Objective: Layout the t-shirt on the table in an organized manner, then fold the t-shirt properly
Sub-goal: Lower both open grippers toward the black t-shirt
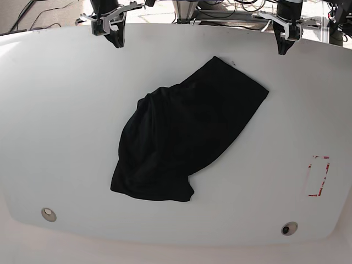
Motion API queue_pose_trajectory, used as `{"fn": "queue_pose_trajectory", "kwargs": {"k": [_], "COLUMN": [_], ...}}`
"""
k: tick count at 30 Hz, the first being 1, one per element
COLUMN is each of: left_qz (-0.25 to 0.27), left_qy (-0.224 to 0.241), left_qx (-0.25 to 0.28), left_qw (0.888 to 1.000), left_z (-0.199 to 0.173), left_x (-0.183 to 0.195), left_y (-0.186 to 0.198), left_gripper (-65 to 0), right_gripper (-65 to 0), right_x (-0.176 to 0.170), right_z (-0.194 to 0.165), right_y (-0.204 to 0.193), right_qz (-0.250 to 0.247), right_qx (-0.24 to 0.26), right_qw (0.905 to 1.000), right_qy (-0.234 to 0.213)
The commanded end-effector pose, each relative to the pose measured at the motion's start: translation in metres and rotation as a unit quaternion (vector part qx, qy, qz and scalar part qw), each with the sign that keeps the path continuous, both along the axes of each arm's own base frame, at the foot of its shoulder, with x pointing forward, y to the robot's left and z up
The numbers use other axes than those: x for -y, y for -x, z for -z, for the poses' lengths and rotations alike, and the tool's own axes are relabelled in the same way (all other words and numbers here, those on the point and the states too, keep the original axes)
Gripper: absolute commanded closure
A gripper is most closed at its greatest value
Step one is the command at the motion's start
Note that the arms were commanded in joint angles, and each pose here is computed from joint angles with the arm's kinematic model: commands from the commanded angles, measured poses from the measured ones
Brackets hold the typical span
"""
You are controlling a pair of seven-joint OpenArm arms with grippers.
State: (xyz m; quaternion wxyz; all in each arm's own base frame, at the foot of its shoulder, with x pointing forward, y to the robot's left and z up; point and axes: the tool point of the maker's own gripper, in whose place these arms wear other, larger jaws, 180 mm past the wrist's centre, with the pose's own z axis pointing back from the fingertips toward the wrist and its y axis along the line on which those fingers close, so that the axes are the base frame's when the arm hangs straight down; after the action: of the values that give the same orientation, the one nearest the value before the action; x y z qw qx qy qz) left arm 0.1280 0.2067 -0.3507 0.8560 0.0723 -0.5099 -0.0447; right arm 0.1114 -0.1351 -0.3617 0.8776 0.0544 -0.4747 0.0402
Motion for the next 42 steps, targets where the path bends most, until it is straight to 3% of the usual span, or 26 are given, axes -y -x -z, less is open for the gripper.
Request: {"fn": "queue_pose_trajectory", "kwargs": {"k": [1, 5, 9, 15, 21, 25, 35, 42], "left_qz": [-0.005, -0.009, -0.007, -0.013, -0.02, -0.024, -0.026, -0.026], "left_qy": [-0.002, -0.003, -0.005, -0.013, -0.013, -0.01, -0.01, -0.01], "left_qx": [0.035, 0.06, 0.075, 0.107, 0.103, 0.093, 0.115, 0.12], "left_qw": [0.999, 0.998, 0.997, 0.994, 0.994, 0.995, 0.993, 0.992], "left_z": [-0.015, -0.022, -0.027, -0.04, -0.041, -0.038, -0.048, -0.05], "left_x": [-0.002, -0.003, -0.004, -0.012, -0.015, -0.015, -0.017, -0.017], "left_y": [-0.013, -0.03, -0.039, -0.06, -0.072, -0.078, -0.093, -0.096], "left_gripper": [-0.4, -0.8, -1.0, -1.1, -1.5, -8.3, -38.2, -39.7], "right_gripper": [-3.0, -3.3, -4.0, -15.1, -21.9, -27.1, -42.8, -43.1], "right_x": [-0.001, -0.003, -0.023, -0.055, -0.07, -0.078, -0.082, -0.087], "right_z": [-0.015, -0.025, -0.031, -0.032, -0.033, -0.031, -0.037, -0.034], "right_y": [-0.022, -0.046, -0.064, -0.084, -0.091, -0.094, -0.109, -0.117], "right_qz": [-0.001, -0.004, -0.039, -0.102, -0.12, -0.13, -0.142, -0.169], "right_qx": [0.043, 0.078, 0.092, 0.084, 0.078, 0.073, 0.081, 0.064], "right_qw": [0.9991, 0.997, 0.9947, 0.9904, 0.9883, 0.9874, 0.9855, 0.9832], "right_qy": [-0.002, -0.004, -0.024, -0.042, -0.052, -0.052, -0.045, -0.027]}}
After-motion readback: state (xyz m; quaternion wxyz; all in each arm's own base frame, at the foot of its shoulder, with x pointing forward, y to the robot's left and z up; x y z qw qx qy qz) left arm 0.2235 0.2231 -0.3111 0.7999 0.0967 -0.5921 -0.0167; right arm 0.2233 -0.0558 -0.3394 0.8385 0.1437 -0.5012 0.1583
